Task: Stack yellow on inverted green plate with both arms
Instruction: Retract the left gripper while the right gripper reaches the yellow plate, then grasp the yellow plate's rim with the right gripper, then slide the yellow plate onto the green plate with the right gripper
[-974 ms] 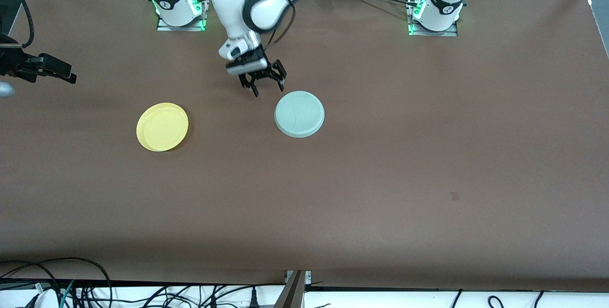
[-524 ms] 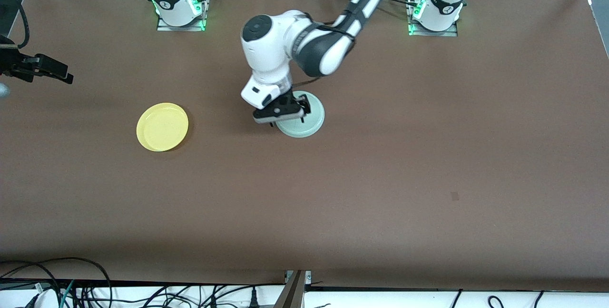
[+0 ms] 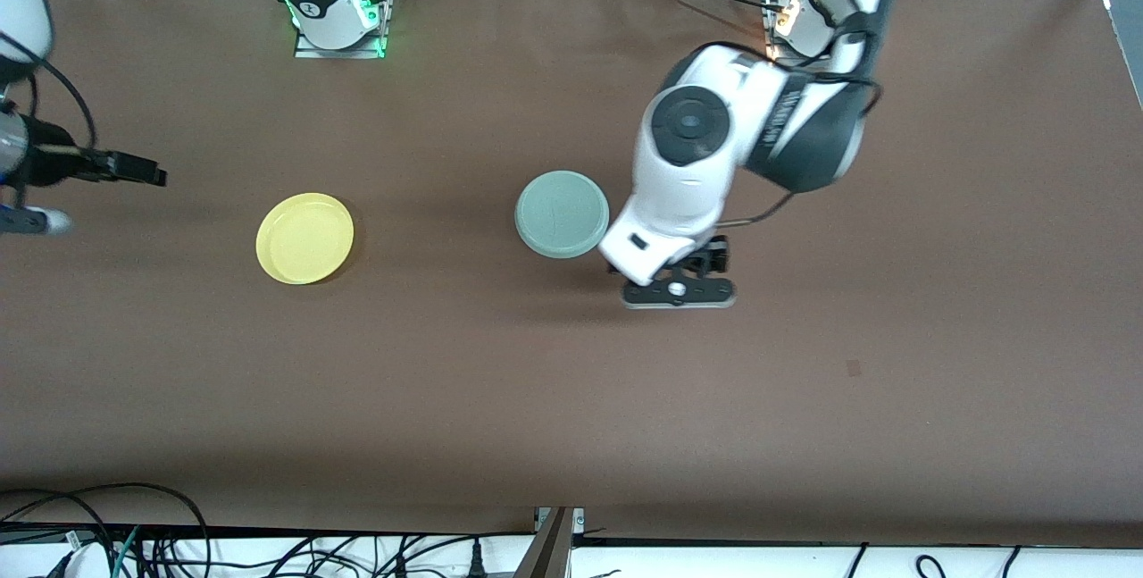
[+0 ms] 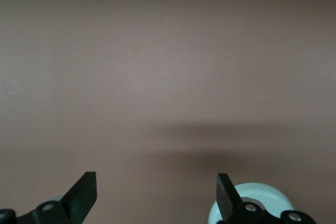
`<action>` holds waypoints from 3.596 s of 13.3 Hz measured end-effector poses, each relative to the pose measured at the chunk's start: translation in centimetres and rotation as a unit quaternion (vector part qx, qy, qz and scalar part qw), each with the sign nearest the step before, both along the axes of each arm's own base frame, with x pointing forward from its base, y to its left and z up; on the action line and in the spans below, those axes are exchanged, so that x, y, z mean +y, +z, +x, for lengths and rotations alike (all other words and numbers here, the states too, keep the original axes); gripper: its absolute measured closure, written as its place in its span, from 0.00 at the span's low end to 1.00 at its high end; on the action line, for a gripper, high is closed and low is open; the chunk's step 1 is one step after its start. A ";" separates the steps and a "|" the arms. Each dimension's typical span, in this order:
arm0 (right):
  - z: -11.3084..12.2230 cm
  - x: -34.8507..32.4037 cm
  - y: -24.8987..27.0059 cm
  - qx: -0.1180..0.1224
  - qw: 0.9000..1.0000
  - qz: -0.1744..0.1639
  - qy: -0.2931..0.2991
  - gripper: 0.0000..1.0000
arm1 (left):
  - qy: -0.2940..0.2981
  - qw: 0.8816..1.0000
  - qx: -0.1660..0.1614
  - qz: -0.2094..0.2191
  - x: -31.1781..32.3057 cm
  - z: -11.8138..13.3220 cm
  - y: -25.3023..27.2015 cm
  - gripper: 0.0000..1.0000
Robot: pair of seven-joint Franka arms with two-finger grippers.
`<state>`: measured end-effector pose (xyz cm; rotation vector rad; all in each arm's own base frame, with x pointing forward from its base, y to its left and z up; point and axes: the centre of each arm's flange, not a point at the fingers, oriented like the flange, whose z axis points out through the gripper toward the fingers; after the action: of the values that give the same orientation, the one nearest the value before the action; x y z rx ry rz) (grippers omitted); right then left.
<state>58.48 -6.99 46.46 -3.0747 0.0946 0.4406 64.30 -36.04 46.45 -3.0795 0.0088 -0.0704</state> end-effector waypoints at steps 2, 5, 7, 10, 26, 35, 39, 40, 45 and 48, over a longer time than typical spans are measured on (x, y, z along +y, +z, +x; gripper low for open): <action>0.8 -0.2 -5.9 -0.002 1.000 0.007 0.026 0.00 | -0.020 1.000 0.023 0.002 5.9 0.4 4.4 0.00; -0.7 -1.4 -13.7 -0.053 0.996 0.011 0.075 0.00 | -0.012 0.998 0.064 -0.018 14.3 0.3 8.9 0.00; -2.5 -2.3 -18.2 -0.076 0.994 0.005 0.076 0.00 | -0.008 0.996 0.084 -0.038 19.8 0.1 11.1 0.00; -3.8 -2.2 -23.3 -0.068 0.996 0.034 0.052 0.00 | 0.004 0.994 0.090 -0.056 26.9 -2.8 16.0 0.00; -3.2 -3.0 -27.0 -0.060 0.990 0.112 0.061 0.98 | -0.046 0.997 0.061 -0.020 36.4 -11.6 11.7 0.00; 1.2 19.7 -16.8 0.011 0.978 0.178 0.106 0.98 | -0.029 0.998 0.047 -0.038 37.9 -10.5 14.0 0.00; -2.6 35.6 -16.5 -0.017 0.983 0.150 0.106 0.98 | -0.038 0.998 0.042 -0.036 37.2 -9.7 14.7 0.00; -3.9 39.0 -16.9 -0.027 0.983 0.147 0.106 0.98 | -0.041 0.998 0.044 -0.035 36.9 -9.5 14.5 0.00; -6.7 44.4 -23.4 -0.043 0.982 0.147 0.114 0.98 | -0.042 0.998 0.045 -0.027 36.3 -6.8 13.5 0.00; -7.2 43.8 -25.2 -0.033 0.983 0.140 0.111 0.98 | -0.043 0.998 0.046 -0.026 36.1 -6.4 13.4 0.00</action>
<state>51.29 36.81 21.23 -2.8263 -0.2899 0.3269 57.87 0.11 59.86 -3.1299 0.1452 0.0675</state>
